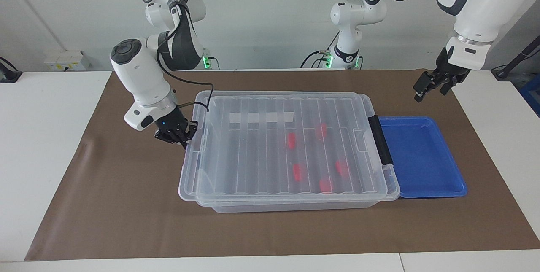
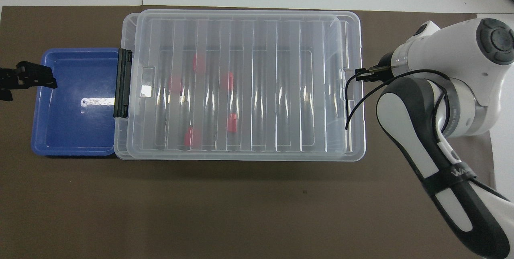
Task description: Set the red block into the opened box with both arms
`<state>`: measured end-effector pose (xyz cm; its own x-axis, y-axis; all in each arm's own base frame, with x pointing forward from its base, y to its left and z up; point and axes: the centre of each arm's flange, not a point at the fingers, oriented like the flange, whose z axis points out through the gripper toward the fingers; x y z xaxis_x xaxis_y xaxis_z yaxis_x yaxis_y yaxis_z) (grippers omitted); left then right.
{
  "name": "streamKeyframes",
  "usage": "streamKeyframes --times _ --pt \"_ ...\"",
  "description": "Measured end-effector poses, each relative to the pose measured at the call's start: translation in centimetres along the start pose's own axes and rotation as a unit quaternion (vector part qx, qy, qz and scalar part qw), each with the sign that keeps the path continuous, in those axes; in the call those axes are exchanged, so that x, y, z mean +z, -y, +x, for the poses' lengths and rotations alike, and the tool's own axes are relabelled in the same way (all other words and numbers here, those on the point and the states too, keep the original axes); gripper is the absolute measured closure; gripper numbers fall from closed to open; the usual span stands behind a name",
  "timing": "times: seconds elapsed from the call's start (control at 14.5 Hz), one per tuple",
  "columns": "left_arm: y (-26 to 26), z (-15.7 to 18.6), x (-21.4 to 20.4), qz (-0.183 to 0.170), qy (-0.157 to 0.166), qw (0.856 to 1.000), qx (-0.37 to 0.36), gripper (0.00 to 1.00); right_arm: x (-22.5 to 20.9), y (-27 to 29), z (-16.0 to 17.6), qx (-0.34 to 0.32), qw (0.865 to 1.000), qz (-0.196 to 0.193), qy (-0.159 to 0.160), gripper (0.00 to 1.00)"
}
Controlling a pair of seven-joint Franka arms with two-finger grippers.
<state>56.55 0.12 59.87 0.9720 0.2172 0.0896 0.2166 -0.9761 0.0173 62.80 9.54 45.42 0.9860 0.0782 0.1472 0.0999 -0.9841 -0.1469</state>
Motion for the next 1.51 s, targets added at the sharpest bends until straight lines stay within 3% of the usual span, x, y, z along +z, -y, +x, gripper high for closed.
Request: streamKeyframes --times 0.83,0.96,1.24,1.38,1.51 --pt "-0.1 0.0 0.0 0.0 -0.001 1.0 0.0 0.0 0.4 -0.1 -0.3 0.019 0.999 0.024 0.008 0.99" --pt "-0.1 0.0 0.0 -0.001 -0.001 1.0 0.0 0.0 0.3 -1.2 -0.3 0.014 1.0 0.003 0.01 0.84" --pt "-0.1 0.0 -0.1 -0.001 -0.001 1.0 0.0 0.0 -1.8 -5.6 -0.5 0.01 0.998 -0.058 0.014 0.42" --pt "-0.1 0.0 -0.1 -0.001 -0.001 1.0 0.001 0.0 -5.0 -6.8 -0.9 0.019 0.996 -0.089 0.025 0.2" --pt "-0.1 -0.1 -0.1 0.0 0.0 1.0 0.001 0.0 -9.2 -6.9 -1.4 0.045 0.994 -0.096 0.033 0.0"
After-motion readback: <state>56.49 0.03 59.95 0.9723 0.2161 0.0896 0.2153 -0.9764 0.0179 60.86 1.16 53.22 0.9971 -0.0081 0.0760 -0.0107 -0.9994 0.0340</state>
